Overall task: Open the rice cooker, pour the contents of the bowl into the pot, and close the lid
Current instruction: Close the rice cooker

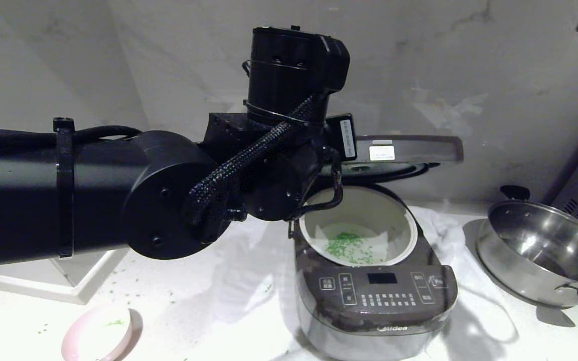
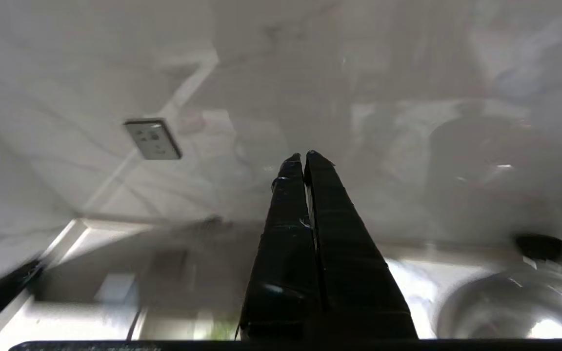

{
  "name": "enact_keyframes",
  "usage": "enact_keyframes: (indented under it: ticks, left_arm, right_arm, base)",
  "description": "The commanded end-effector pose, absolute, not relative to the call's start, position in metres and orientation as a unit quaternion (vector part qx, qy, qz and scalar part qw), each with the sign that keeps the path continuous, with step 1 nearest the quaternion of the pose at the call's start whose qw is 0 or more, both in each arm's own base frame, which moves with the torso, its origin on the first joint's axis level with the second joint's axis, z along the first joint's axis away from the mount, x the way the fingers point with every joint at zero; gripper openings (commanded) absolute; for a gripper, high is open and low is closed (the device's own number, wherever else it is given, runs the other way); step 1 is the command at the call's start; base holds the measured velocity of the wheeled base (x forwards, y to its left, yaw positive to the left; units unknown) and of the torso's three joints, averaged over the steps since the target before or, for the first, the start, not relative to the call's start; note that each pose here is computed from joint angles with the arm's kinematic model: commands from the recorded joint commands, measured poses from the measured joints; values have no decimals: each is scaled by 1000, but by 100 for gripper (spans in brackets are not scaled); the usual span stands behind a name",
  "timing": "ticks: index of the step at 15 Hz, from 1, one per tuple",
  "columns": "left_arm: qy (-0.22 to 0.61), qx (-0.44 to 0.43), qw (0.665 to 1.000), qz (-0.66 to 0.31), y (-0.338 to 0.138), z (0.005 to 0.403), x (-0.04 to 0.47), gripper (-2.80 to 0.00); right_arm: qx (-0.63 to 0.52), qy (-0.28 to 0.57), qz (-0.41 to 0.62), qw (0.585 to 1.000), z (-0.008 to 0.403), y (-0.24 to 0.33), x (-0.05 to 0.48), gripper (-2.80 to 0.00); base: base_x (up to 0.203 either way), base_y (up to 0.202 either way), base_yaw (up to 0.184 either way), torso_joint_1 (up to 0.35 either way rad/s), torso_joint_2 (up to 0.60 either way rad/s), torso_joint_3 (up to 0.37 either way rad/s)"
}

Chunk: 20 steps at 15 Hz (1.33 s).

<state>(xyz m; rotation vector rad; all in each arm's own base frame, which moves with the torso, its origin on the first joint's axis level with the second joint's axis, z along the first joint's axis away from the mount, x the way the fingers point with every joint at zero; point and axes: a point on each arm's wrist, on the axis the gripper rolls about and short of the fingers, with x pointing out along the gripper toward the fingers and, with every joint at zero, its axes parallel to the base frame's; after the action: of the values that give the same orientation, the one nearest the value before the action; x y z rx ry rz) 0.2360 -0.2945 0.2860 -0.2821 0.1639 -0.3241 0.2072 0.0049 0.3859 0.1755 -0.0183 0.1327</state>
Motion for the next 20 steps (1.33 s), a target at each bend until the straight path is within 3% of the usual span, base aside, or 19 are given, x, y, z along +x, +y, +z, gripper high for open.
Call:
enact_keyframes:
  ticks: [1, 7, 13, 20]
  left_arm:
    - [85, -137, 974, -158, -290, 284, 234, -280]
    - [91, -136, 974, -159, -288, 281, 231, -280]
    - [97, -136, 973, -157, -287, 277, 229, -280]
    - [91, -141, 973, -159, -280, 285, 225, -280]
  right_arm:
    - [97, 75, 66, 990, 350, 8, 306, -280]
    - [155, 181, 131, 962, 306, 55, 333, -280]
    - [156, 260, 167, 938, 269, 83, 309, -280]
    - [154, 291, 157, 931, 252, 76, 280, -280]
  base:
    - [0, 0, 0, 0, 0, 0]
    - [0, 0, 0, 0, 0, 0]
    - [0, 0, 0, 0, 0, 0]
    - [0, 0, 0, 0, 0, 0]
